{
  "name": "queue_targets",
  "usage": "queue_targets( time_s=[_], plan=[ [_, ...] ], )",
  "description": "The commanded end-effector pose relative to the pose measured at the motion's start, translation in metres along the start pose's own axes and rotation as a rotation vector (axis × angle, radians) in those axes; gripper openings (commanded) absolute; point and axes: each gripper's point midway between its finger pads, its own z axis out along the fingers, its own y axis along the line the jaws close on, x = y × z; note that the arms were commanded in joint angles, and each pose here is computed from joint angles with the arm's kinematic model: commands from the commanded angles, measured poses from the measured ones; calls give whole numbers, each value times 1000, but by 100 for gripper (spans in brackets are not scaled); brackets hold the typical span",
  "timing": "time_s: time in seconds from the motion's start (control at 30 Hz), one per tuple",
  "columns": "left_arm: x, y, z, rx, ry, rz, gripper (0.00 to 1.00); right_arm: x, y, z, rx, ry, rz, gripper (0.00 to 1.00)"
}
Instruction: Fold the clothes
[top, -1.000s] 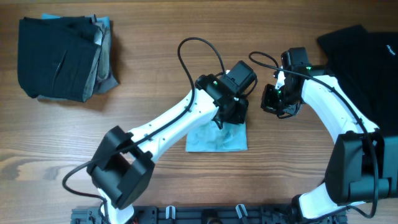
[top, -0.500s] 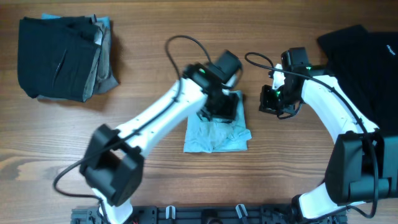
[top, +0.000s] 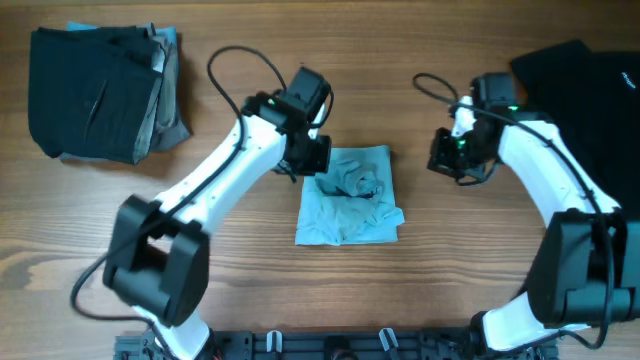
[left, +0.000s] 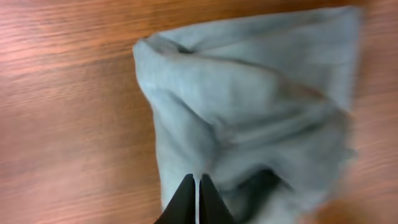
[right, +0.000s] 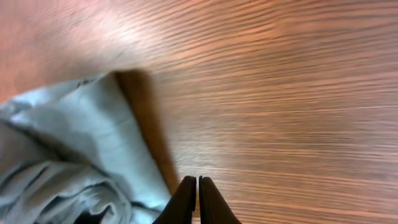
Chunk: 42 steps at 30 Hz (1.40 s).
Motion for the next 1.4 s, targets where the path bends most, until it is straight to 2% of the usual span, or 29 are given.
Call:
queue_targets(
  time_s=[0.0, 0.1, 0.2, 0.3, 0.37, 0.53, 0.73, 0.93, 1.03, 1.07, 1.13, 1.2, 1.37],
  plan=[
    [12, 18, 39, -41, 48, 30, 4, -9, 2, -13, -30, -37, 31, 8],
    [13, 7, 49, -9, 42, 52, 4, -9, 2, -13, -31, -37, 31, 8],
    [9, -35, 49, 146, 17, 102, 4, -10, 2, -13, -31, -40, 29, 8],
    [12, -97, 40, 388, 4, 178, 4, -11, 3, -13, -32, -43, 29, 8],
    [16, -121, 34, 467, 3, 199, 4, -10, 2, -13, -31, -41, 30, 8],
    [29, -153, 30, 522, 3, 262, 10, -10, 2, -13, -31, -39, 30, 8],
    [22, -137, 17, 499, -8, 229, 15, -9, 14, -14, -95, -34, -73, 13],
    [-13, -85, -43, 480, -136, 109, 20, 13, 74, -34, -405, -23, -402, 29],
    [-22, -42, -64, 391, -190, 51, 12, 27, 87, -31, -385, 6, -455, 31],
    [-21, -29, -63, 345, -187, 37, 9, 28, 84, -27, -340, 13, -446, 28],
    [-12, 2, -51, 214, -147, -15, 4, 19, 62, -18, -167, 1, -280, 20],
    [-2, 8, -36, 194, -99, -5, 4, 8, 39, -16, -40, -37, -113, 16],
    [24, 0, 9, 191, -1, 27, 4, -11, 36, -22, -93, -91, -37, 15]
  ],
)
